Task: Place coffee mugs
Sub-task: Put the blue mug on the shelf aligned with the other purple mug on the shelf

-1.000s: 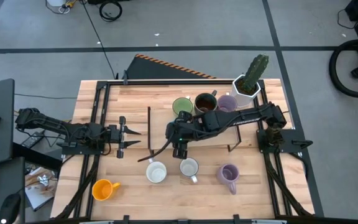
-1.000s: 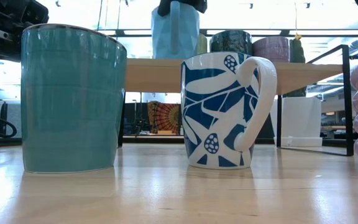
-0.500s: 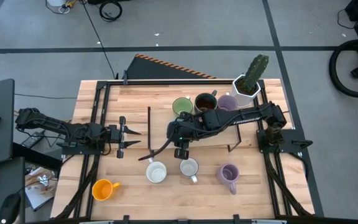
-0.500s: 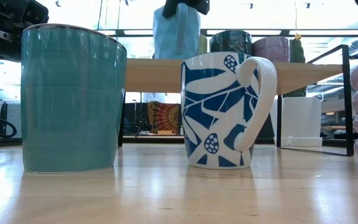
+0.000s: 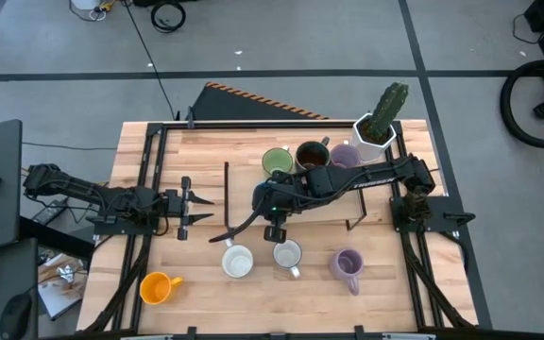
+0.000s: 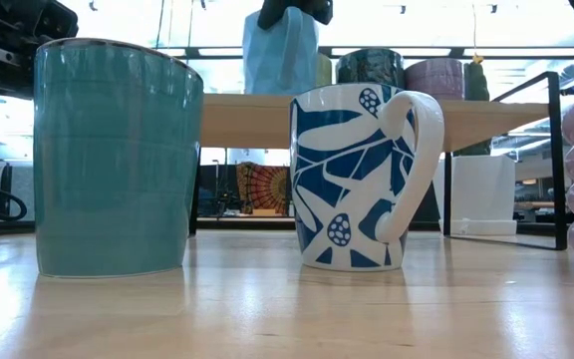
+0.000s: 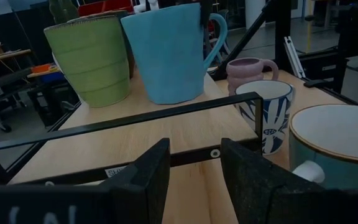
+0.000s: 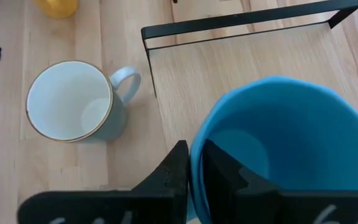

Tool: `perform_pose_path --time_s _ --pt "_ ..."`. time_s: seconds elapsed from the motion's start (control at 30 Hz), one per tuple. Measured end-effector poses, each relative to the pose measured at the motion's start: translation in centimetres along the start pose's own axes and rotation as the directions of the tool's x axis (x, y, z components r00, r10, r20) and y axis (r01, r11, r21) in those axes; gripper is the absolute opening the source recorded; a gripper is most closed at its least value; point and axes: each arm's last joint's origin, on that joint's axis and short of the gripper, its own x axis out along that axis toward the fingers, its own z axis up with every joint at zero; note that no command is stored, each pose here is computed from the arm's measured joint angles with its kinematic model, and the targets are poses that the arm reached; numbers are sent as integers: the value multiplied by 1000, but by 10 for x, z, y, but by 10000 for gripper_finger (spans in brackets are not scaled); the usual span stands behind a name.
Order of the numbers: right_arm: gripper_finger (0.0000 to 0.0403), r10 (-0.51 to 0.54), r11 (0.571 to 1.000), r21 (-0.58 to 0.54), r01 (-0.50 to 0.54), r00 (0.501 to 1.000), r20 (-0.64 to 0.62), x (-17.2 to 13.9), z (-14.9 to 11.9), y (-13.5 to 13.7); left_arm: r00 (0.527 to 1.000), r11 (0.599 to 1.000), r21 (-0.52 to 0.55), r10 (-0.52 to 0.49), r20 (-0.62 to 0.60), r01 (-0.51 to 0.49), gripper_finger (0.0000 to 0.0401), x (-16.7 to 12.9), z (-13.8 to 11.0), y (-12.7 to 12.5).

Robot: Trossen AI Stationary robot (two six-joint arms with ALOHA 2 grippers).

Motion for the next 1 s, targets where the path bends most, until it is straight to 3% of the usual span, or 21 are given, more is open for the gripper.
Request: perform_pose_path --time_s 0.47,1.0 --pt "41 -44 998 36 46 997 -64 -22 -1 -4 1000 1000 1 -1 -5 1 148 0 0 0" --pt "39 -134 985 69 159 951 -279 -37 -27 2 1000 1000 2 -1 -7 1 148 0 -1 0"
